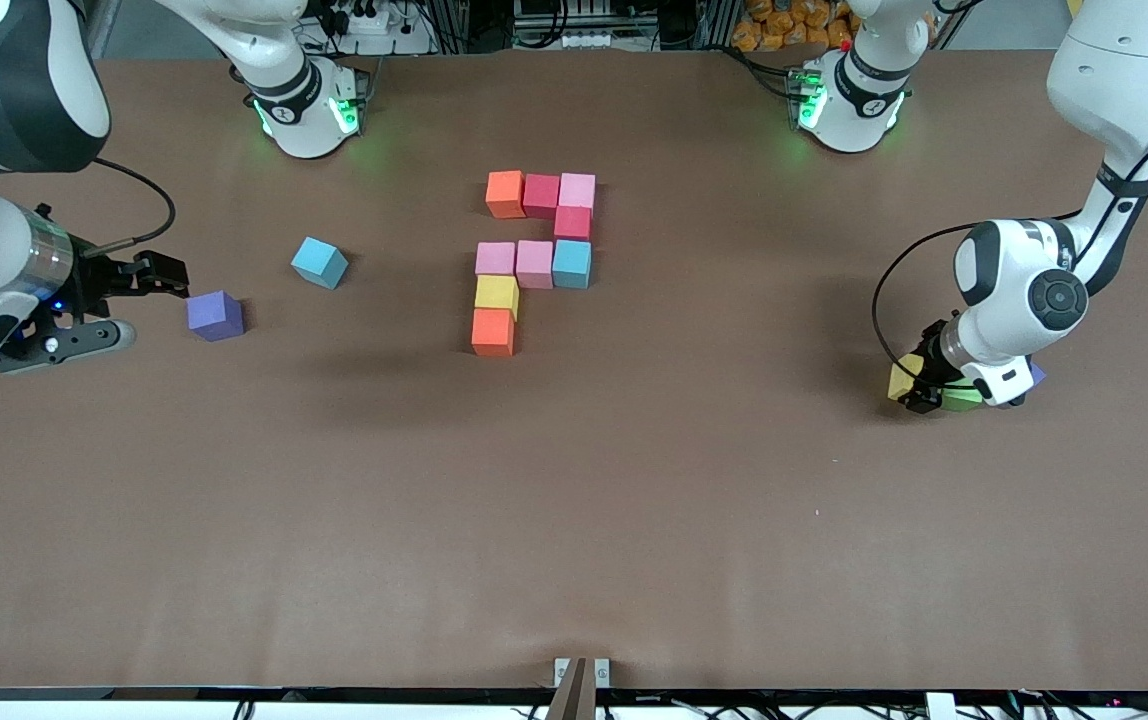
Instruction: Form number 2 with 11 blocks
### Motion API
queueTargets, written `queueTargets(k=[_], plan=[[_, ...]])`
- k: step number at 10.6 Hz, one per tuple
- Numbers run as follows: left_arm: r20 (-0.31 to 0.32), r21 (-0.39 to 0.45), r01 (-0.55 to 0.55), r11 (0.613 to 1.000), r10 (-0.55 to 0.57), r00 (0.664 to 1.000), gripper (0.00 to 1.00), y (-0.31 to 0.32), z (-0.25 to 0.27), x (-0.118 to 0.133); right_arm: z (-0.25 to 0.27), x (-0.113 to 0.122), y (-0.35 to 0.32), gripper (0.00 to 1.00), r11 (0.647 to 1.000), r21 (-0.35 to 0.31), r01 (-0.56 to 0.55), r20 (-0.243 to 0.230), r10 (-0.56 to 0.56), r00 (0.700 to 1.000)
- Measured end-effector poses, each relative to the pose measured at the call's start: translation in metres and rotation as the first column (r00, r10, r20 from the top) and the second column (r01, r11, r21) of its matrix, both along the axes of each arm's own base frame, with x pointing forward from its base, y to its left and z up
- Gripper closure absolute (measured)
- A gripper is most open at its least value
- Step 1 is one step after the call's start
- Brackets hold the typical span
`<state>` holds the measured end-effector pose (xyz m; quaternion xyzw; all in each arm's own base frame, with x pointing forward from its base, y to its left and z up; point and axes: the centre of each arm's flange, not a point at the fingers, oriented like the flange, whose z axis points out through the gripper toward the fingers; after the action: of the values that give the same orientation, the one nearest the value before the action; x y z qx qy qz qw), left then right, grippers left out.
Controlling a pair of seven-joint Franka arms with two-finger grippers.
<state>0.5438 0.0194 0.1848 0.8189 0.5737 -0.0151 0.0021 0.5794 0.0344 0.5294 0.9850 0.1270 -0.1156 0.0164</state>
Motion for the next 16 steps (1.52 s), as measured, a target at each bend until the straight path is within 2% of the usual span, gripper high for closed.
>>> queueTargets(k=[1,4,7,9,11,14,15,16], plan=[[0.005,-0.002,0.011,1.000,-0.011,1.000,0.36,-0.004,0.002,0.002,0.000,0.000,0.000,0.00,1.000,0.000,0.000,0.000,0.000,1.000],[0.024,-0.019,0.069,0.997,-0.069,0.997,0.36,-0.036,0.018,0.013,0.002,-0.001,0.001,0.00,1.000,-0.001,-0.001,0.000,0.001,1.000],[-0.021,-0.031,0.161,0.986,-0.162,0.987,0.36,-0.090,0.063,0.034,0.003,-0.002,0.001,0.00,1.000,-0.001,-0.002,0.000,0.002,1.000],[-0.028,-0.029,0.191,0.981,-0.192,0.981,0.37,-0.109,0.094,0.049,0.003,-0.002,0.001,0.00,1.000,-0.001,-0.002,0.000,0.002,1.000],[-0.020,-0.028,0.233,0.972,-0.234,0.972,0.37,-0.134,0.106,0.053,0.003,-0.002,0.001,0.00,1.000,-0.001,-0.002,0.000,0.002,1.000],[0.002,-0.023,0.346,0.938,-0.346,0.938,0.37,-0.209,0.131,0.050,0.003,-0.002,0.001,0.00,1.000,-0.002,-0.002,-0.001,0.002,1.000],[0.017,-0.022,0.389,0.921,-0.389,0.921,0.37,-0.228,0.140,0.049,0.003,-0.002,0.001,0.00,1.000,-0.002,-0.001,-0.001,0.001,1.000],[0.029,-0.022,0.460,0.888,-0.460,0.888,0.37,-0.245,0.145,0.047,0.003,-0.002,0.001,0.00,1.000,-0.002,-0.001,-0.002,0.001,1.000]])
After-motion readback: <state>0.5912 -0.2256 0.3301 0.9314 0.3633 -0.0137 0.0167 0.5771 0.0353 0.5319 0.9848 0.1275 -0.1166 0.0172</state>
